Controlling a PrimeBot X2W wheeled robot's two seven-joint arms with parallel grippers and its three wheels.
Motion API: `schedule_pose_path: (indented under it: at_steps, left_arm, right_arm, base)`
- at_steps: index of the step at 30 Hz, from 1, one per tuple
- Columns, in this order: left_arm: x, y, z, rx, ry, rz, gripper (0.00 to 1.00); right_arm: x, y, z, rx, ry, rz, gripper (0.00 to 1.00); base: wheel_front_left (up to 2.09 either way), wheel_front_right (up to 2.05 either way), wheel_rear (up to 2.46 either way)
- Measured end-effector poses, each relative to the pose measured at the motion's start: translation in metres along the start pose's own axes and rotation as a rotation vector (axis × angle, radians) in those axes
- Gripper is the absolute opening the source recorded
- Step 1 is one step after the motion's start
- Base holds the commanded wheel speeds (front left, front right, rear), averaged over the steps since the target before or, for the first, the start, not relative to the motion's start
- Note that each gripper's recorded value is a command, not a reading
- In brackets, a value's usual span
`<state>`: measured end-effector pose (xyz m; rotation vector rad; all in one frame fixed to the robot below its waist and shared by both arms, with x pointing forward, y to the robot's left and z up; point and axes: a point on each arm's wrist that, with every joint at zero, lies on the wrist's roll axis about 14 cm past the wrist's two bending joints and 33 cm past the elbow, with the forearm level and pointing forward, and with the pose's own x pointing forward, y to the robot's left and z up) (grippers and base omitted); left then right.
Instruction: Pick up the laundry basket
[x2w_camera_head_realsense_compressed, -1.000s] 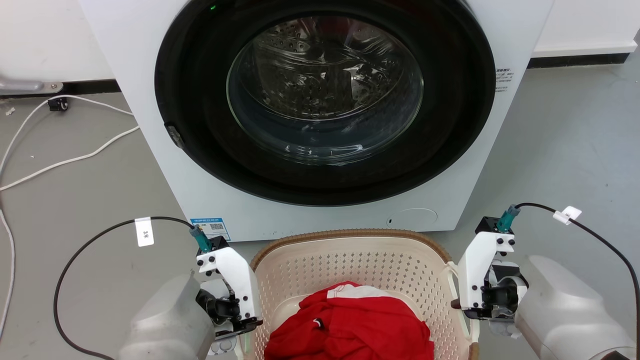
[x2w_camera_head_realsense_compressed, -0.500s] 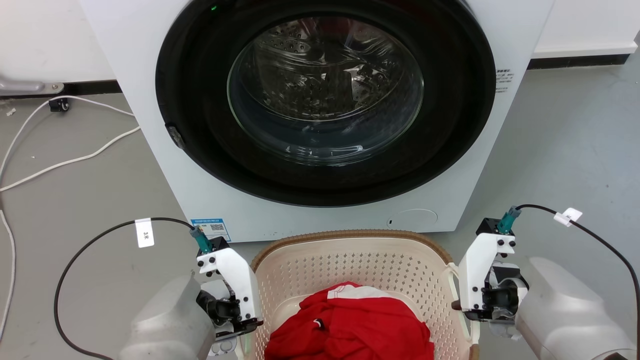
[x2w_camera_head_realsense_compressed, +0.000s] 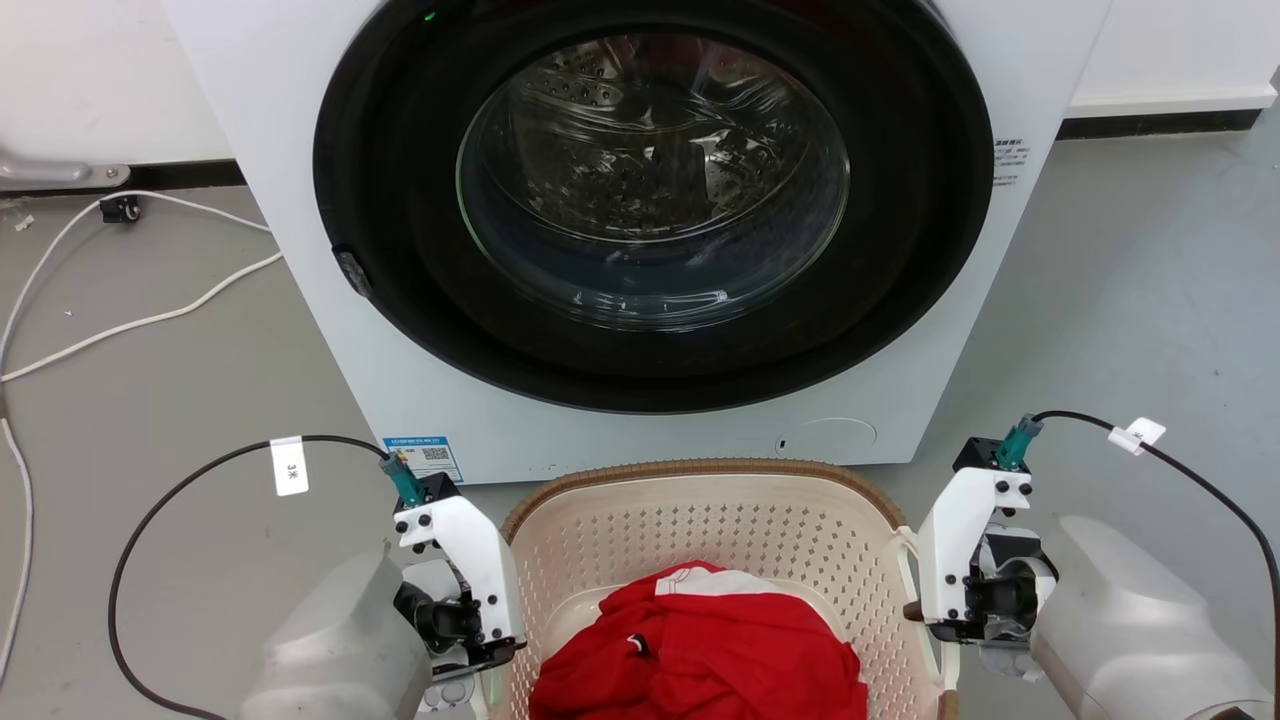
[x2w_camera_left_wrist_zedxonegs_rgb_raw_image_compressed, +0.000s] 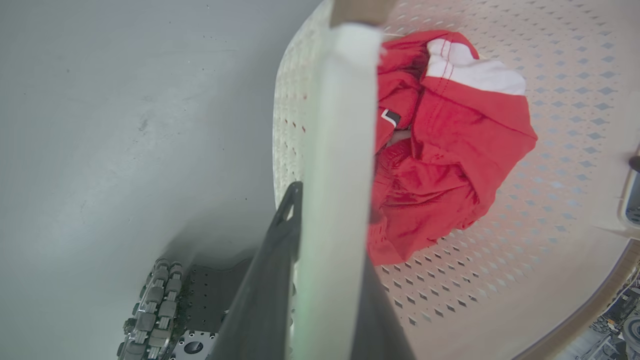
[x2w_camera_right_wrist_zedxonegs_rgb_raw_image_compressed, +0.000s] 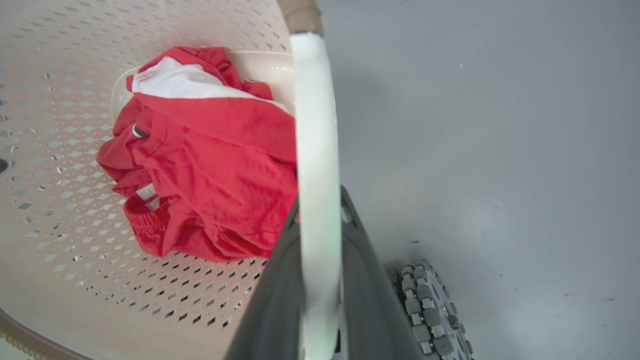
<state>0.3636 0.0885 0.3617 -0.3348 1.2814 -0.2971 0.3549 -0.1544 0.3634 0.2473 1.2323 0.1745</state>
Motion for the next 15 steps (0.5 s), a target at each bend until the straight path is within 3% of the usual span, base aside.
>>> schedule_pose_path:
  at_steps: [15]
  left_arm:
    - [0.0035,-0.0015,-0.0006,0.006,-0.004,-0.002,0.00]
  right_arm:
    - [-0.0006,-0.0023,0.0006,0.001,-0.013,-0.007,0.00]
  base:
    - [0.00,0.00,0.00]
